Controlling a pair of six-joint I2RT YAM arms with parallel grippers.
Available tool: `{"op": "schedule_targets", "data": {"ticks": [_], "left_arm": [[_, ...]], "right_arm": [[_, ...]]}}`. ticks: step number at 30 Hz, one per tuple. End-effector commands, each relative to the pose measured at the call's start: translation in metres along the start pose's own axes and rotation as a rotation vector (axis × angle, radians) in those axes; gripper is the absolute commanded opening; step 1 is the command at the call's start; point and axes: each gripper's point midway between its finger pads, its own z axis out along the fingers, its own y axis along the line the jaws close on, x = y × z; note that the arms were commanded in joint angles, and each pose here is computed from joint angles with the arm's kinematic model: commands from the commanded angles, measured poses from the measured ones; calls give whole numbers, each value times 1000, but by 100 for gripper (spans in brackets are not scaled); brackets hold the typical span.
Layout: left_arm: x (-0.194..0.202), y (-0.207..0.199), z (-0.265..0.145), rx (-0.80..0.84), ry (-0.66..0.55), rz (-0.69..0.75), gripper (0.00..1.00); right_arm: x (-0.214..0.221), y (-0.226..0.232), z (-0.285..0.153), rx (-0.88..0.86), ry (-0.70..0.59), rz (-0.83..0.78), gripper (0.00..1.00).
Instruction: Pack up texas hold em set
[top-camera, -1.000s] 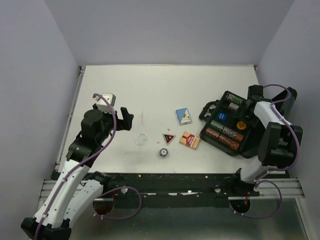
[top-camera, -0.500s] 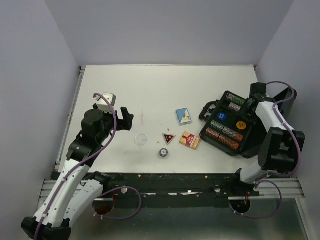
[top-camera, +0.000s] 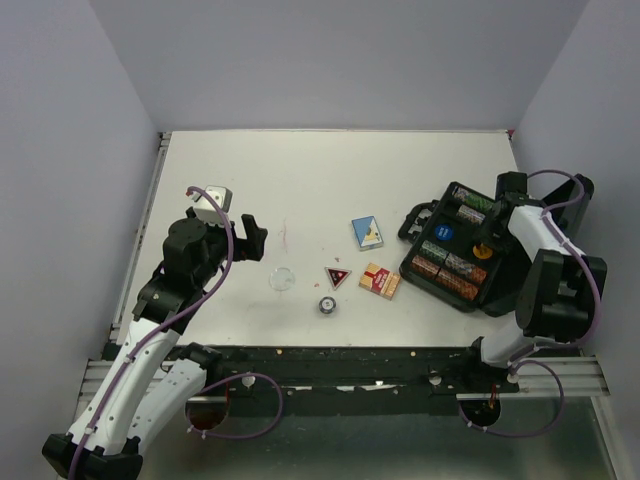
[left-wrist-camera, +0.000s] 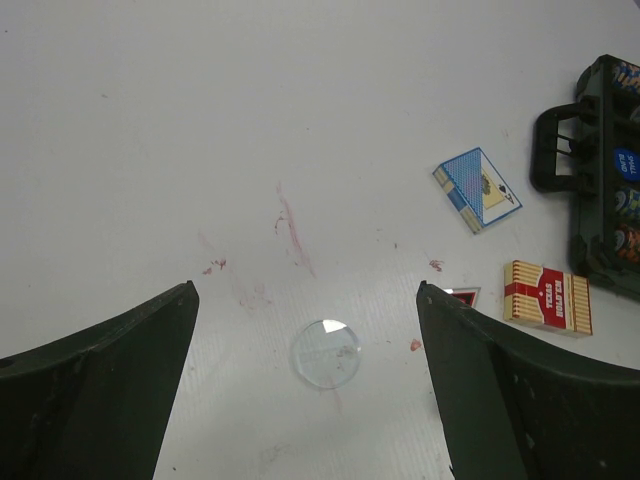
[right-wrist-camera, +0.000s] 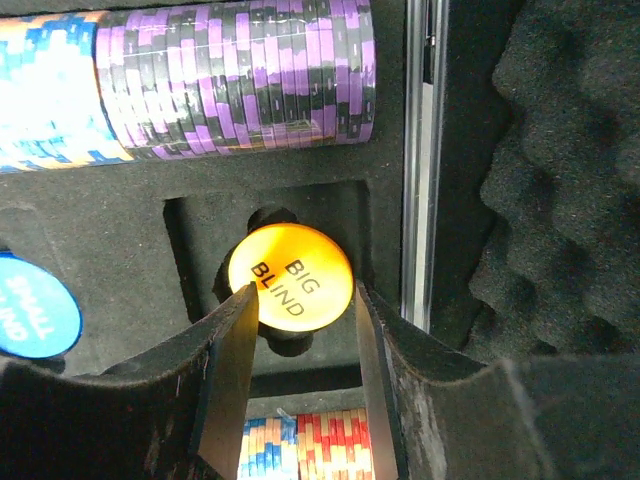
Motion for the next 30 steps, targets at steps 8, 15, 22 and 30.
{"op": "schedule_targets", "data": {"ticks": [8, 15, 22, 30], "left_arm": [[-1, 2, -1, -14, -4, 9, 99], [0, 2, 0, -16, -2, 9, 99], [-1, 2, 0, -14, -3, 9, 99], [-1, 2, 0, -14, -3, 9, 99]], "right_arm": [[11, -2, 21, 11, 27, -9, 46], [22, 11, 29, -55, 78, -21, 43], [38, 20, 38, -95, 146, -22, 41], [30, 35, 28, -181, 134, 8, 41]]}}
